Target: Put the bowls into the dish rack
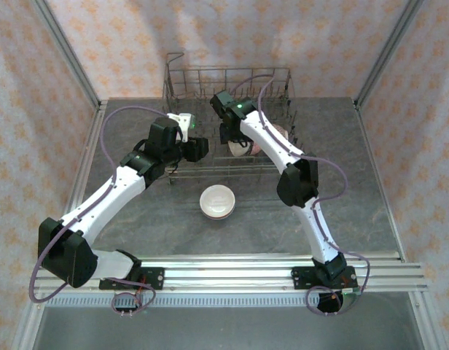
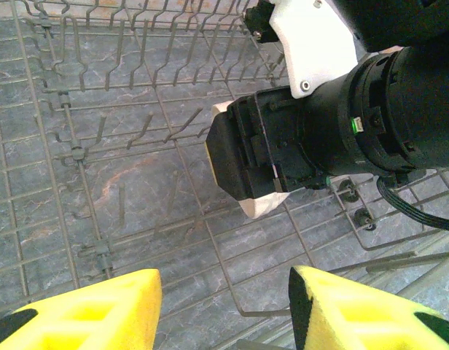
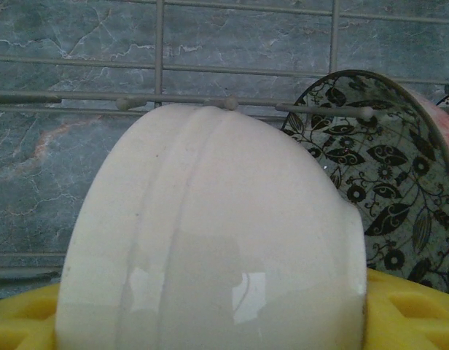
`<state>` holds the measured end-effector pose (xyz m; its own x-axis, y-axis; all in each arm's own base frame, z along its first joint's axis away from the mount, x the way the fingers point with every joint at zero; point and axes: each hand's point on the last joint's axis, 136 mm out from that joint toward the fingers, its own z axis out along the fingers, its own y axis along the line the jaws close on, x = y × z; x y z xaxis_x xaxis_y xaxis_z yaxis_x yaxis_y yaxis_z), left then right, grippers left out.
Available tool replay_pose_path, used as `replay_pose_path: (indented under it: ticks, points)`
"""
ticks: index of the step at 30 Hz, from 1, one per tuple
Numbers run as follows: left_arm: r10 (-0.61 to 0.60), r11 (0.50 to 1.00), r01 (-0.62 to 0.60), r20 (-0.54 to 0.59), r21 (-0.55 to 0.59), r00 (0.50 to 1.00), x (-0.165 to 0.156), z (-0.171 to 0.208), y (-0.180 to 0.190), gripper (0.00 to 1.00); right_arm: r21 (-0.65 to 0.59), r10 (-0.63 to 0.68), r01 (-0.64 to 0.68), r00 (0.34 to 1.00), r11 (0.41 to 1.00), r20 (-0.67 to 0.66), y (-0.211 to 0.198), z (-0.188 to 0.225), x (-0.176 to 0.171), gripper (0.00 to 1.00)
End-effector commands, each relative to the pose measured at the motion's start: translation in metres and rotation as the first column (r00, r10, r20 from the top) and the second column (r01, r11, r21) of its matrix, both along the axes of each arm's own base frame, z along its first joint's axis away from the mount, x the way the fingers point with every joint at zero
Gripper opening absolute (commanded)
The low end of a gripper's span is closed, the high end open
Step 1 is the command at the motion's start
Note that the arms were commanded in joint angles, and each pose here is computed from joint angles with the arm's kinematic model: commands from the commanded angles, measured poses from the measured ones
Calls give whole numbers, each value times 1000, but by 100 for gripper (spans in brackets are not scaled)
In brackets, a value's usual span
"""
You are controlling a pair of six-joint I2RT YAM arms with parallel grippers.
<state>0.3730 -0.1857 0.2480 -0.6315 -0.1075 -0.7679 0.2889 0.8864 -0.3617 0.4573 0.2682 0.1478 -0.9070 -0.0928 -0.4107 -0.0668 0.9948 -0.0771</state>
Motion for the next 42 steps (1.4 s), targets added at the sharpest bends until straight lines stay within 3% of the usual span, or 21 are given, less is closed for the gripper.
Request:
replay_pose_path:
  ticks: [1, 7, 21, 34, 42]
  points:
    - [22, 1000, -22, -2, -3, 1000, -3, 3, 7, 51, 7, -26, 25, 994, 1000, 108, -9, 25, 19, 63]
    - [23, 1000, -23, -6, -10, 1000, -3, 2, 7, 51, -8, 32, -32, 996, 999, 87, -5, 18, 19, 62]
    - [28, 999, -28, -8, -24, 1000, -4, 1, 7, 51, -24, 3, -2, 998, 1000, 68, -8, 3, 16, 65]
    - [15, 1000, -15, -10, -12, 1000, -4, 1, 5, 51, -33, -30, 34, 993, 999, 115, -20, 21, 13, 78]
    - [11, 1000, -11, -18, -17, 1000, -3, -2, 4, 51, -39, -23, 28, 991, 999, 136, -24, 32, 16, 81]
